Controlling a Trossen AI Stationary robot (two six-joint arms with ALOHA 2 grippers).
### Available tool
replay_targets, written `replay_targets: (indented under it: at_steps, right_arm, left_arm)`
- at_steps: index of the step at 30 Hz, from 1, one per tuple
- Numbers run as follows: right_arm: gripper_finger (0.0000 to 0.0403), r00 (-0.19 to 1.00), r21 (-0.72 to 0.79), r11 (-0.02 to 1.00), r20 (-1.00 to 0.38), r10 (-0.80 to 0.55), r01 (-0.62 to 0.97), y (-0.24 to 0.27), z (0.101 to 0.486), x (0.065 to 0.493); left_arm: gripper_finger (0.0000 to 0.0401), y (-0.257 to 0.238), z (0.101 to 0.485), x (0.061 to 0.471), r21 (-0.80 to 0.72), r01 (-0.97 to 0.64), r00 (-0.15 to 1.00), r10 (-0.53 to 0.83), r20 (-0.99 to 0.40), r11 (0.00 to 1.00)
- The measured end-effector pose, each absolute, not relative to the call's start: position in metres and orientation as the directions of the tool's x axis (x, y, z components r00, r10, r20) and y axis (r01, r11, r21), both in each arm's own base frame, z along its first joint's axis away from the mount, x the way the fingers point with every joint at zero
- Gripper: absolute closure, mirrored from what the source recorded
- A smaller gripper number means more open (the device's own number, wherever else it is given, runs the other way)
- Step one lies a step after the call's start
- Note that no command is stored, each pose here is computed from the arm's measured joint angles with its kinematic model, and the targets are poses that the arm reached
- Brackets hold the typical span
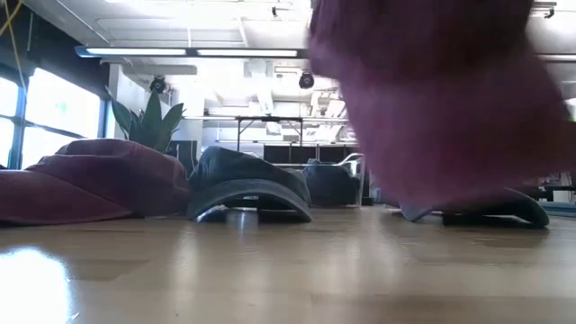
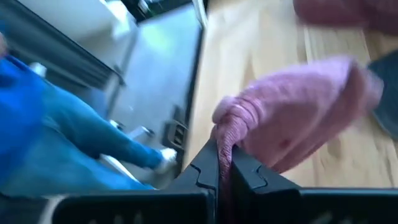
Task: Pick & Place hat
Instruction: Put the right red cap into the right transparent bin
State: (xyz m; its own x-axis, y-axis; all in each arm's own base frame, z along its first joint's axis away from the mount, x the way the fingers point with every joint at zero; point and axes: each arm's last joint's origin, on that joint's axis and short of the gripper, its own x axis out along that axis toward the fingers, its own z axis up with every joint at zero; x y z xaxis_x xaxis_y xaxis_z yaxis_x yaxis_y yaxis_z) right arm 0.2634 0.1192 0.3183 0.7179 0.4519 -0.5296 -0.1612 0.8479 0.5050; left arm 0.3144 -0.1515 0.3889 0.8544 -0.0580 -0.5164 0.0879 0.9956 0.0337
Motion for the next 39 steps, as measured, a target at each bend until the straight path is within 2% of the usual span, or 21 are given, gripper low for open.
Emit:
replay_targets:
  at_steps: [3,7,12,15,18,22,25,28,36,39]
  right_arm:
    - [0.0395,0.753,0.53,0.827,-0.464,0.466,-0.186,0.114,0.332,0.257]
    - [0.0399,0.759,0.541,0.807,-0.418,0.5,-0.234,0.116,0.339,0.254]
    - [0.0397,0.761,0.538,0.798,-0.387,0.521,-0.272,0.12,0.342,0.253]
    - [0.0399,0.769,0.515,0.807,-0.378,0.516,-0.289,0.123,0.343,0.253]
    - [0.0397,0.784,0.503,0.812,-0.358,0.507,-0.296,0.125,0.345,0.253]
    - [0.04,0.782,0.503,0.808,-0.351,0.516,-0.307,0.128,0.346,0.251]
    - [0.0398,0.776,0.522,0.798,-0.351,0.524,-0.302,0.132,0.346,0.249]
    - [0.04,0.768,0.536,0.787,-0.351,0.536,-0.304,0.136,0.346,0.247]
    - [0.0398,0.731,0.584,0.747,-0.351,0.585,-0.318,0.15,0.346,0.239]
    - [0.04,0.714,0.593,0.733,-0.349,0.607,-0.334,0.156,0.346,0.235]
  left_arm:
    - [0.0336,-0.146,0.399,0.324,0.037,0.181,0.895,-0.15,-0.421,0.983]
    - [0.0252,-0.131,0.41,0.336,-0.039,0.257,0.912,-0.256,-0.32,0.966]
    - [0.0155,-0.111,0.397,0.359,-0.104,0.326,0.878,-0.341,-0.335,0.94]
    - [0.0126,-0.108,0.381,0.371,-0.137,0.373,0.835,-0.397,-0.381,0.918]
    - [0.012,-0.109,0.371,0.382,-0.168,0.421,0.805,-0.452,-0.383,0.891]
    - [0.0133,-0.114,0.357,0.391,-0.215,0.491,0.75,-0.535,-0.388,0.844]
    - [0.0162,-0.117,0.355,0.391,-0.249,0.547,0.702,-0.6,-0.383,0.799]
    - [0.0208,-0.118,0.356,0.391,-0.268,0.586,0.67,-0.643,-0.37,0.765]
    - [0.0369,-0.12,0.353,0.387,-0.31,0.635,0.598,-0.704,-0.383,0.707]
    - [0.0392,-0.12,0.353,0.386,-0.333,0.662,0.565,-0.739,-0.368,0.672]
